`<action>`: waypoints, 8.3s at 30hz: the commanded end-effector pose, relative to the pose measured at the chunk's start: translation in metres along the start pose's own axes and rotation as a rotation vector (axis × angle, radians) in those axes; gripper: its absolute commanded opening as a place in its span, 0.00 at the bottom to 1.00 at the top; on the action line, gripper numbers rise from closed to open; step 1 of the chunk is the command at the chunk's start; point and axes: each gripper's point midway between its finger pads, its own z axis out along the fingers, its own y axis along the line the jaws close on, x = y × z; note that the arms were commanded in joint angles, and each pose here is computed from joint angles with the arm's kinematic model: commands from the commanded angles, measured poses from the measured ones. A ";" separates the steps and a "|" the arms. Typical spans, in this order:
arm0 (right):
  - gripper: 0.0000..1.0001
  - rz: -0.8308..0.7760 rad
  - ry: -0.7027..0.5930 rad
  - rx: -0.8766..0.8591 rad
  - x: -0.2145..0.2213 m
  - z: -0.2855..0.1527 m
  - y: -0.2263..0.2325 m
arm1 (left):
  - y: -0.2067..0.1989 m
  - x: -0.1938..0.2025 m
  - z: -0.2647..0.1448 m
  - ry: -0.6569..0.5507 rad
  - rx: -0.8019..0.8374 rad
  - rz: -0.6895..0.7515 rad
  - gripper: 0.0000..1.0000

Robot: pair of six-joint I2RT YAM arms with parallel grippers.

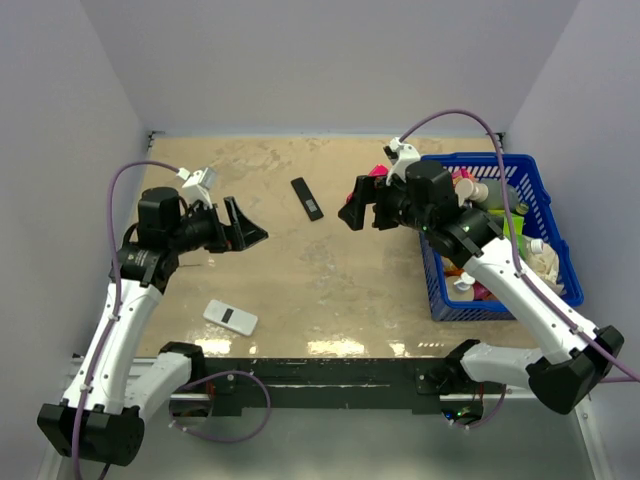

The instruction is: Unload the batteries from the remote control

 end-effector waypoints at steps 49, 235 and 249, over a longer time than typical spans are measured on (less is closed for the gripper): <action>0.98 -0.031 -0.139 -0.117 -0.002 -0.056 0.014 | 0.203 0.173 -0.031 0.000 -1.099 -0.864 0.87; 0.88 -0.183 0.130 -0.248 0.194 0.088 0.103 | 0.007 0.069 0.061 0.224 0.243 -0.138 0.01; 0.31 -0.213 0.185 -0.203 0.220 0.090 0.082 | 0.028 0.067 0.071 0.239 0.143 -0.139 0.17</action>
